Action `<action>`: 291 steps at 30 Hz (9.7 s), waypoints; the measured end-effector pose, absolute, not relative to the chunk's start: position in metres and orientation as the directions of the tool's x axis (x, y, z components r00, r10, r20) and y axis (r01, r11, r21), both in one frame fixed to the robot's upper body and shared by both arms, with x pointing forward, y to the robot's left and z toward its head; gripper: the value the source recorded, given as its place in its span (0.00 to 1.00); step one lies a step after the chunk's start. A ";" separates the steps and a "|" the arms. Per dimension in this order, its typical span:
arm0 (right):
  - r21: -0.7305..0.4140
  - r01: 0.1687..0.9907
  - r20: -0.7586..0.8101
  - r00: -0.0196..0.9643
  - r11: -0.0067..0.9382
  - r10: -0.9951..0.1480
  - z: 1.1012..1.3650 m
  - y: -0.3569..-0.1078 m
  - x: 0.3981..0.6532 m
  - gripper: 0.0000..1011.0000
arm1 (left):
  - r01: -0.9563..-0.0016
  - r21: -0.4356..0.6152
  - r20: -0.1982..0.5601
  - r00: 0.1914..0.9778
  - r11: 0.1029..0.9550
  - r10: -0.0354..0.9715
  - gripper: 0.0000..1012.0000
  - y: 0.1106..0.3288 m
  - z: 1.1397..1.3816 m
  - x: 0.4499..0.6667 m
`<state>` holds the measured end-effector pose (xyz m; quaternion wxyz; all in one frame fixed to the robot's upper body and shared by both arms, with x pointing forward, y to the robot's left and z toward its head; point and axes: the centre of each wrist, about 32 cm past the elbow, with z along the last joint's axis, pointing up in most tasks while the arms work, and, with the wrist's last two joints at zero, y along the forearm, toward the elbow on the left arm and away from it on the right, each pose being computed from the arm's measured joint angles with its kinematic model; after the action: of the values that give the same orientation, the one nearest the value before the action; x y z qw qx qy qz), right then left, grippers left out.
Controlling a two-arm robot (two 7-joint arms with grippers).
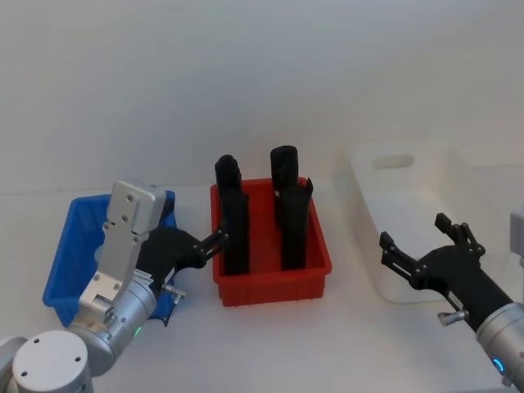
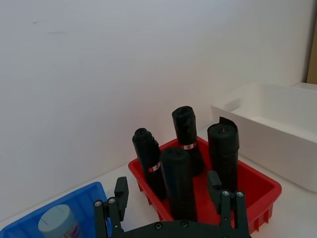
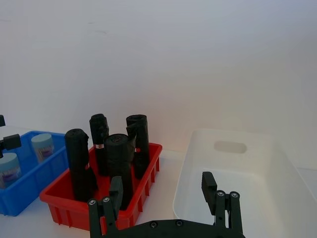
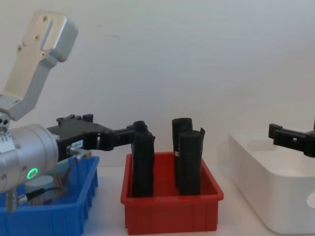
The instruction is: Pick the cotton swabs from the blue box and place them into the white box.
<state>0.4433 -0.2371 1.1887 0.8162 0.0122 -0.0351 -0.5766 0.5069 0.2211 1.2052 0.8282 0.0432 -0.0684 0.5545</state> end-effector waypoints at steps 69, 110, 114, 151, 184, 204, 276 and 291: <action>0.060 0.940 0.043 0.333 0.335 -0.942 1.189 -0.237 0.443 0.99 | -0.933 0.292 0.013 0.225 0.212 0.974 0.95 0.320 1.176 0.572; 0.060 0.940 0.043 0.333 0.335 -0.942 1.189 -0.237 0.443 0.99 | -0.935 0.230 0.076 0.292 0.268 0.953 0.66 0.319 1.211 0.570; 0.060 0.940 0.043 0.333 0.335 -0.942 1.189 -0.237 0.443 0.99 | -0.928 0.214 0.084 0.330 0.306 0.940 0.66 0.316 1.225 0.567; 0.058 0.934 0.047 0.351 0.353 -0.935 1.189 -0.237 0.443 0.99 | -0.671 0.178 0.084 0.739 0.720 0.668 0.66 0.284 1.324 0.551; -0.016 0.709 0.127 0.701 0.705 -0.702 1.212 -0.191 0.454 0.99 | -0.607 0.178 0.079 0.793 0.775 0.604 0.66 0.277 1.335 0.549; -0.029 0.684 0.145 0.724 0.728 -0.674 1.228 -0.163 0.468 0.99 | -0.603 0.178 0.080 0.796 0.777 0.600 0.66 0.277 1.336 0.549; -0.056 0.786 0.221 0.611 0.615 -0.760 1.237 -0.100 0.506 0.92 | -0.603 0.178 0.079 0.796 0.778 0.599 0.66 0.277 1.336 0.549; -0.058 0.794 0.211 0.602 0.605 -0.770 1.236 -0.095 0.507 0.62 | -0.604 0.178 0.080 0.796 0.777 0.600 0.66 0.277 1.336 0.549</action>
<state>0.5068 -0.0945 1.2356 0.8919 -0.0733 -0.0825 -0.4385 0.5492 0.2770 1.3356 0.9426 0.0975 -0.0092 0.3192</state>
